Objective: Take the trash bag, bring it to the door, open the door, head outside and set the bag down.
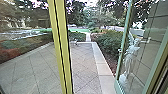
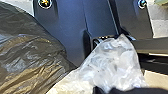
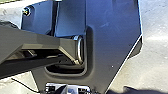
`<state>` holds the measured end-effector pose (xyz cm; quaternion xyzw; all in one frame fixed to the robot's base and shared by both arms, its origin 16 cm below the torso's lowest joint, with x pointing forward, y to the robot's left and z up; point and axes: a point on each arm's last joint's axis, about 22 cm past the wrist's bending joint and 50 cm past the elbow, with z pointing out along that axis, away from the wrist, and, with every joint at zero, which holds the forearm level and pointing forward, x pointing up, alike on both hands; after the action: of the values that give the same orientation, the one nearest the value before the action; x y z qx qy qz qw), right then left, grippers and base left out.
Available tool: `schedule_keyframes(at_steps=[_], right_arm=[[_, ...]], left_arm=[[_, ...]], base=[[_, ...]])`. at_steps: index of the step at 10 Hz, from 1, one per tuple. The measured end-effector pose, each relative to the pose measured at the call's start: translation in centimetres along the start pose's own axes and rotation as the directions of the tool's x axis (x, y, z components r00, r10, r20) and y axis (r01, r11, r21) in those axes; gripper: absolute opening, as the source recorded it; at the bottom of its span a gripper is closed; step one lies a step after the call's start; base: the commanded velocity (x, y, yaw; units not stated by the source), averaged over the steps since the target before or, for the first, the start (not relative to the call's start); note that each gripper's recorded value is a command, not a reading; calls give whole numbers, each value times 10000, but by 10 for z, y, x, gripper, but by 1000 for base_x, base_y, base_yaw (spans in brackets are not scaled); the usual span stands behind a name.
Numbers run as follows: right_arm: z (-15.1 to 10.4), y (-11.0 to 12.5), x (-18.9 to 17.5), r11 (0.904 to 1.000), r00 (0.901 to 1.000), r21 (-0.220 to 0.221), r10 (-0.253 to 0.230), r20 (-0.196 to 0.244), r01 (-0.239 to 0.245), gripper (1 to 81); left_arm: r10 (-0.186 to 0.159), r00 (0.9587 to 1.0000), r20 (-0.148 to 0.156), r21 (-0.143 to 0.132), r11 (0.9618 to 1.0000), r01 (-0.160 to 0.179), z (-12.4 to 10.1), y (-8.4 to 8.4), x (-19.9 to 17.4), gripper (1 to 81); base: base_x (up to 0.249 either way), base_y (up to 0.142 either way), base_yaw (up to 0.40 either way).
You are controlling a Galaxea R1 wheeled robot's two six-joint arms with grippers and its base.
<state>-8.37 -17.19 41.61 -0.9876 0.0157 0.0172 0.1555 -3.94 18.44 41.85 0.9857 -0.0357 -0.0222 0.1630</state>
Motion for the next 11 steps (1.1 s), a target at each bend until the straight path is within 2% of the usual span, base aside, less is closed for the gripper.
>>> schedule_keyframes(at_steps=[11], right_arm=[[1, -2, -9, 10000, 9999, 22, 21, 110, -21, 811]], left_arm=[[229, 9997, 11, 5, 9997, -229, 1, 2, 0, 10]], base=[[0, -113, 0]])
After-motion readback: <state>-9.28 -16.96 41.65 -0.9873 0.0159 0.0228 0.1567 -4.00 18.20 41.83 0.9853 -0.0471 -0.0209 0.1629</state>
